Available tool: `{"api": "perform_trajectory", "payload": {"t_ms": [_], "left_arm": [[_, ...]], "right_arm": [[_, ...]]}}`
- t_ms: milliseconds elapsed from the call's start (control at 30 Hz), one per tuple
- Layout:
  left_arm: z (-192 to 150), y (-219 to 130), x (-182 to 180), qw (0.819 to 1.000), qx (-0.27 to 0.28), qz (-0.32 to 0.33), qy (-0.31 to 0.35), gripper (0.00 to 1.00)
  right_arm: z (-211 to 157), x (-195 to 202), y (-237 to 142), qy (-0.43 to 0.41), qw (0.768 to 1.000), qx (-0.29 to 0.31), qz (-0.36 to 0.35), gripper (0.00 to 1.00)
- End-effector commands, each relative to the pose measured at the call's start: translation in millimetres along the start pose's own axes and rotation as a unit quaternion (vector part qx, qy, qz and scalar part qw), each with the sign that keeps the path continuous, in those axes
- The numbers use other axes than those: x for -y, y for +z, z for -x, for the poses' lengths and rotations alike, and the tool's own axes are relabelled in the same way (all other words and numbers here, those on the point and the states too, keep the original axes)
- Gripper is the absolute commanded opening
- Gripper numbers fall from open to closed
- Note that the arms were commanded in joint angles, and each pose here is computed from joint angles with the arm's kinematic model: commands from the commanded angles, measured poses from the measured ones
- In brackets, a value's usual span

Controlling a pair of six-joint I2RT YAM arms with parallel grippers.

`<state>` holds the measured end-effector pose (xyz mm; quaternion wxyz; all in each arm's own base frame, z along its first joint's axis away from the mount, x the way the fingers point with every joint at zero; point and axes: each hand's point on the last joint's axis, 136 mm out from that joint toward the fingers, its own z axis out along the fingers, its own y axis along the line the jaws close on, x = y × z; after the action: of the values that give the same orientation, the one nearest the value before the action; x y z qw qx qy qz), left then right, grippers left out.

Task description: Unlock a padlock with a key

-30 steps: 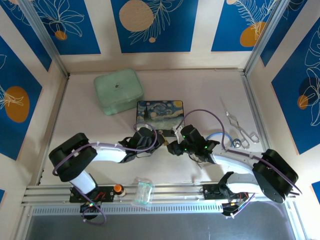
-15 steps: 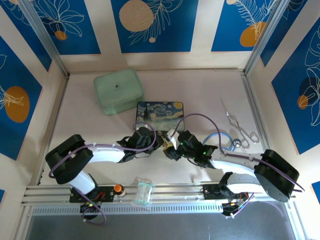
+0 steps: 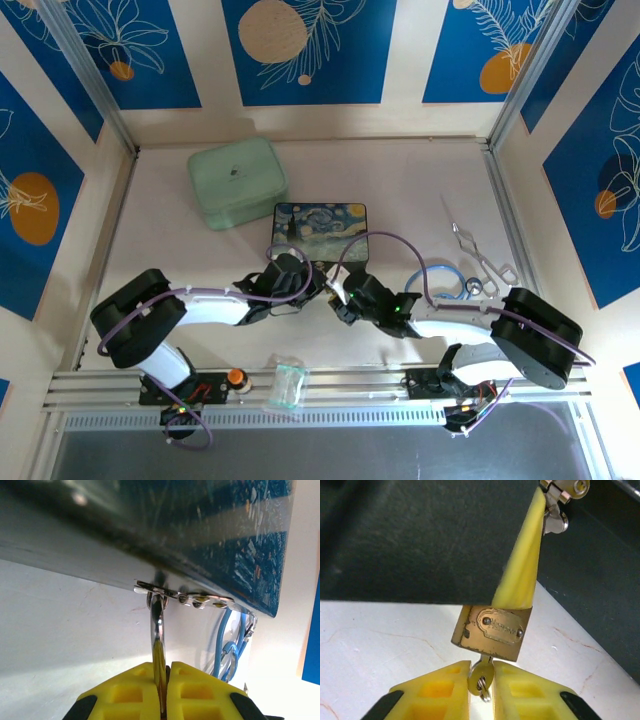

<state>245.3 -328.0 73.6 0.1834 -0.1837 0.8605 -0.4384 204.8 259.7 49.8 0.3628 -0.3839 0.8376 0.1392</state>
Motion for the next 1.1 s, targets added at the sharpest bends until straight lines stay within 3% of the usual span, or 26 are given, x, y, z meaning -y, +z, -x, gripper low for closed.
{"api": "perform_trajectory", "payload": {"t_ms": [0, 100, 500, 867, 1067], "left_arm": [[5, -6, 33, 0.999, 0.002, -0.052, 0.009, 0.00], [4, -8, 33, 0.998, -0.002, -0.054, 0.012, 0.00], [1, -8, 14, 0.999, -0.002, -0.033, 0.020, 0.00], [-1, 1, 0, 0.999, -0.003, -0.014, 0.037, 0.26], [-3, -1, -5, 0.999, -0.004, -0.003, 0.043, 0.08]], "right_arm": [[22, -4, -1, 0.004, 0.999, 0.028, 0.019, 0.16], [23, -8, -1, 0.039, 0.997, 0.020, 0.069, 0.08], [22, -28, -14, 0.146, 0.961, -0.001, 0.236, 0.04], [18, -36, -9, 0.164, 0.956, -0.014, 0.243, 0.03], [17, -33, -5, 0.192, 0.951, -0.024, 0.242, 0.03]]}}
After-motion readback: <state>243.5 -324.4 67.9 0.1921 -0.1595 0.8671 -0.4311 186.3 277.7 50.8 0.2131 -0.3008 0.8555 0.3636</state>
